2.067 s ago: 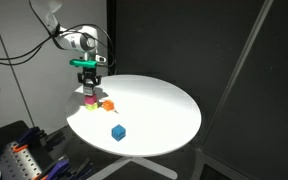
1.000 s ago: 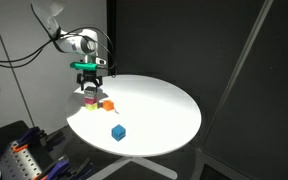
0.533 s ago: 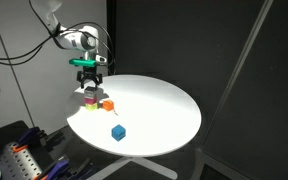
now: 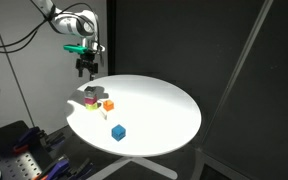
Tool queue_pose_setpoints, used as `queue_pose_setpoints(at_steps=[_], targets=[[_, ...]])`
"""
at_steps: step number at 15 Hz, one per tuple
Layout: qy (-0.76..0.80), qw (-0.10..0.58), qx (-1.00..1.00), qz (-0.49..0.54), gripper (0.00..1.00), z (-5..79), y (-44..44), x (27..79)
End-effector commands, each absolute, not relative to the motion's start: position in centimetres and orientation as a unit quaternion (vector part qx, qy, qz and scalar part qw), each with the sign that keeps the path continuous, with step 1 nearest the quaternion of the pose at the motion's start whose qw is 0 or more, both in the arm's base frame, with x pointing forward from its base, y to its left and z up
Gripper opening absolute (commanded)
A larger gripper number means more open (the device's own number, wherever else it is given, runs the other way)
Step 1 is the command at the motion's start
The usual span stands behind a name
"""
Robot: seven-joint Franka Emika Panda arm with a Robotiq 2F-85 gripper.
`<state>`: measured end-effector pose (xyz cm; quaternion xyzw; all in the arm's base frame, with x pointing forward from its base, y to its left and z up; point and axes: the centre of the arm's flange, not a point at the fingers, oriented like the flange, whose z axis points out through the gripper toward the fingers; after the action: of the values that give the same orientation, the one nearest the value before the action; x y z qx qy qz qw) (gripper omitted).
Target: Pick up the gray block and put it on the pink block
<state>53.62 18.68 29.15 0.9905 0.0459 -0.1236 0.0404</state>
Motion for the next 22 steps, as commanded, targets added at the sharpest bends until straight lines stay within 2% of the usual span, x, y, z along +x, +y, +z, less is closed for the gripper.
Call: queue_pose_setpoints(at_steps=[1,11,22], targets=[[-0.041,0.033,0.993,-0.105,1.0,32.1,17.0,51.5],[-0.112,0.009,0.992,-0.056,1.0,38.2,10.9,48.1],[-0.061,0.014,0.996,-0.063,1.0,39.0,8.2,47.8]])
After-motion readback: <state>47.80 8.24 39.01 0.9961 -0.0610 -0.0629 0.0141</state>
